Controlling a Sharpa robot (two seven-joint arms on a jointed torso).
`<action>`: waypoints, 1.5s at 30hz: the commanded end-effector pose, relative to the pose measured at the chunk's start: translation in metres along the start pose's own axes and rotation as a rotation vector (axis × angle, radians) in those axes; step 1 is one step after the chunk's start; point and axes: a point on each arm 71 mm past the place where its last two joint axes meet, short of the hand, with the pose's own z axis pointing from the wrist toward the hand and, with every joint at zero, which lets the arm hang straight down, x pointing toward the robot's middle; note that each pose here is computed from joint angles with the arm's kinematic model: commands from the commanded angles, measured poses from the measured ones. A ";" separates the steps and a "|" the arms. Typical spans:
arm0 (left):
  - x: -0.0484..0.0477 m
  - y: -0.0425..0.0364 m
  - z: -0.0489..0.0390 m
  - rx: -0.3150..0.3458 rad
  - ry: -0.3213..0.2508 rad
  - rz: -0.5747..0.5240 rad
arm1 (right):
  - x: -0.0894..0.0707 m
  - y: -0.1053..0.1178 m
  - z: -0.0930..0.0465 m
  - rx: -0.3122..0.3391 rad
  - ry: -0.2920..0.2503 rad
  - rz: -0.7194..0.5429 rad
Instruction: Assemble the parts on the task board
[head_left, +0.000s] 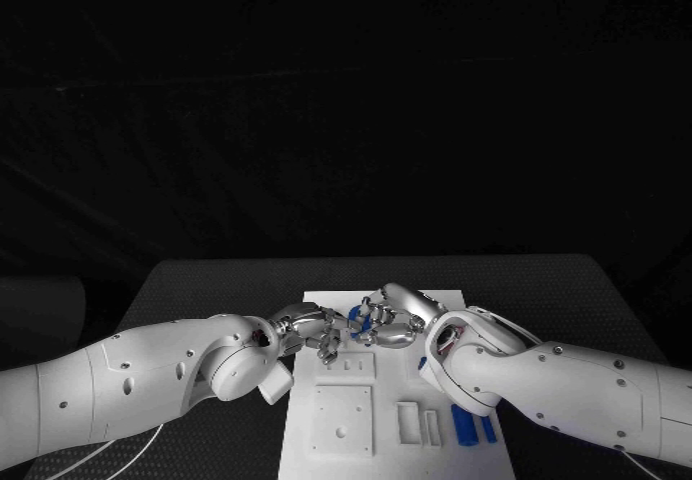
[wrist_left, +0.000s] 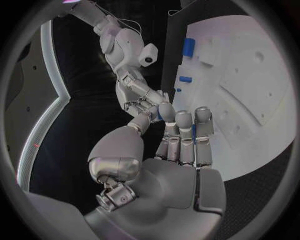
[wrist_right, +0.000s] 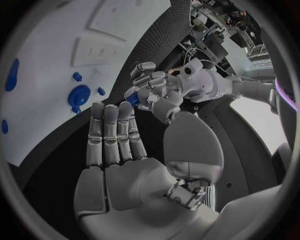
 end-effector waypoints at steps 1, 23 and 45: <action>0.0000 -0.0034 0.0006 0.021 -0.016 -0.008 | 0.003 0.001 0.000 0.001 0.022 -0.012; -0.0072 0.0019 -0.0008 -0.030 -0.059 -0.025 | 0.002 -0.008 -0.001 0.006 0.043 -0.012; -0.0313 -0.0255 0.0028 -0.189 -0.138 0.437 | -0.132 -0.065 0.017 0.088 -0.293 0.077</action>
